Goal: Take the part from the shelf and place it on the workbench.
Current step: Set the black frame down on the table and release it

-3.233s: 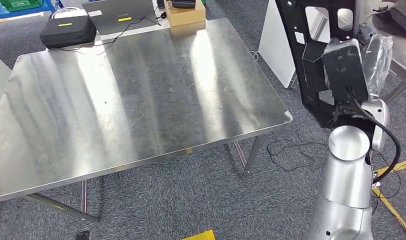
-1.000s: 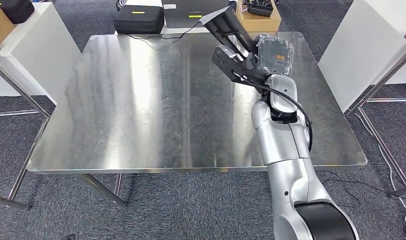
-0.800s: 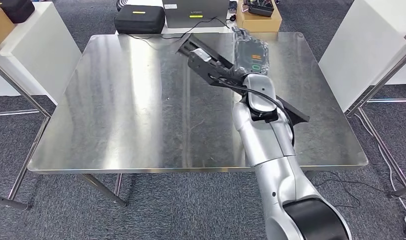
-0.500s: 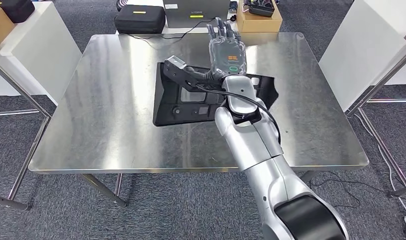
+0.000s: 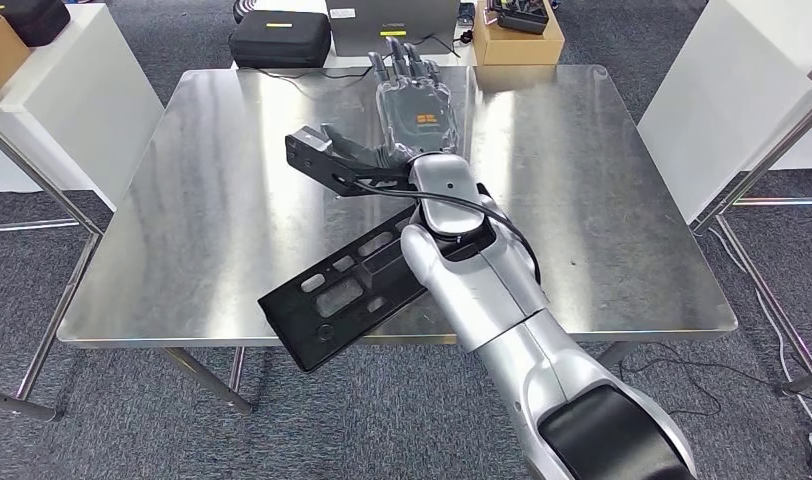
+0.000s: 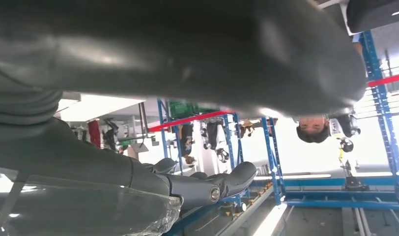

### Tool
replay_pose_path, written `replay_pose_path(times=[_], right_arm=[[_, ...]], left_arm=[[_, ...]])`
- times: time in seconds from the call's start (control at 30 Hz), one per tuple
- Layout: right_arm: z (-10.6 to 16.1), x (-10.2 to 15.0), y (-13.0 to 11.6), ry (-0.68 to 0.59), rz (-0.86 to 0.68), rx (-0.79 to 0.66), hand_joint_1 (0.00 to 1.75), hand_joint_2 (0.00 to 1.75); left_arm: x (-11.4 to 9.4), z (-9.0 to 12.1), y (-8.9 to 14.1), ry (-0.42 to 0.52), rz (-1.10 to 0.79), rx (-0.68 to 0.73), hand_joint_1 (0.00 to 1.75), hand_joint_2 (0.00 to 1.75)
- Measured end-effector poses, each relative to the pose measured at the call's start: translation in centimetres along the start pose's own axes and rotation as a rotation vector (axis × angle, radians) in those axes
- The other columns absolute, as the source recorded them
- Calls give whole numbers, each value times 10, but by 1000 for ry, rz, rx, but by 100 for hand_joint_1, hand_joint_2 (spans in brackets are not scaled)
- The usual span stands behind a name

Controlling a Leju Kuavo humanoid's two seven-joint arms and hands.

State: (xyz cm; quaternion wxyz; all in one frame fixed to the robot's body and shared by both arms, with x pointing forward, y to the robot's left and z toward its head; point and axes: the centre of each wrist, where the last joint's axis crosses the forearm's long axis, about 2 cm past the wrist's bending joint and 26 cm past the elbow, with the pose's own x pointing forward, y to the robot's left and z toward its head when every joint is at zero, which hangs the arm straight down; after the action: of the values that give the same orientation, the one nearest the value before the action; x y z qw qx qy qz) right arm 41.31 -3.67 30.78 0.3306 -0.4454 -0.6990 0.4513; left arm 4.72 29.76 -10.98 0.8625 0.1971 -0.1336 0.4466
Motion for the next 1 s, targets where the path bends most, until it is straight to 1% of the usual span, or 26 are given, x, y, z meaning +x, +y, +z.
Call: replay_pose_path(times=[0.17,0.37,0.47,0.6,0.7,0.8,0.93,1.0], right_arm=[[0,-4,2,27,17,3,0,0],[1,-20,15,74,26,40,0,0],[4,-28,22,94,-1,57,0,0],[6,-34,27,115,-42,61,0,0],[8,-38,28,104,-117,42,0,0],[11,-41,24,63,-232,-34,0,0],[19,-42,5,-2,-409,-178,0,0],[24,-42,-6,-21,-475,-242,0,0]], left_arm=[[-2,1,-1,-10,8,10,0,0],[-3,2,-1,-16,9,17,0,0],[-3,2,-1,-14,12,28,0,0],[-4,2,-1,-15,13,38,0,0],[-5,2,-1,-25,16,48,0,0],[-6,3,-2,-34,18,50,0,0],[-8,4,-2,-46,12,44,0,0],[-8,4,-3,-49,12,43,0,0]])
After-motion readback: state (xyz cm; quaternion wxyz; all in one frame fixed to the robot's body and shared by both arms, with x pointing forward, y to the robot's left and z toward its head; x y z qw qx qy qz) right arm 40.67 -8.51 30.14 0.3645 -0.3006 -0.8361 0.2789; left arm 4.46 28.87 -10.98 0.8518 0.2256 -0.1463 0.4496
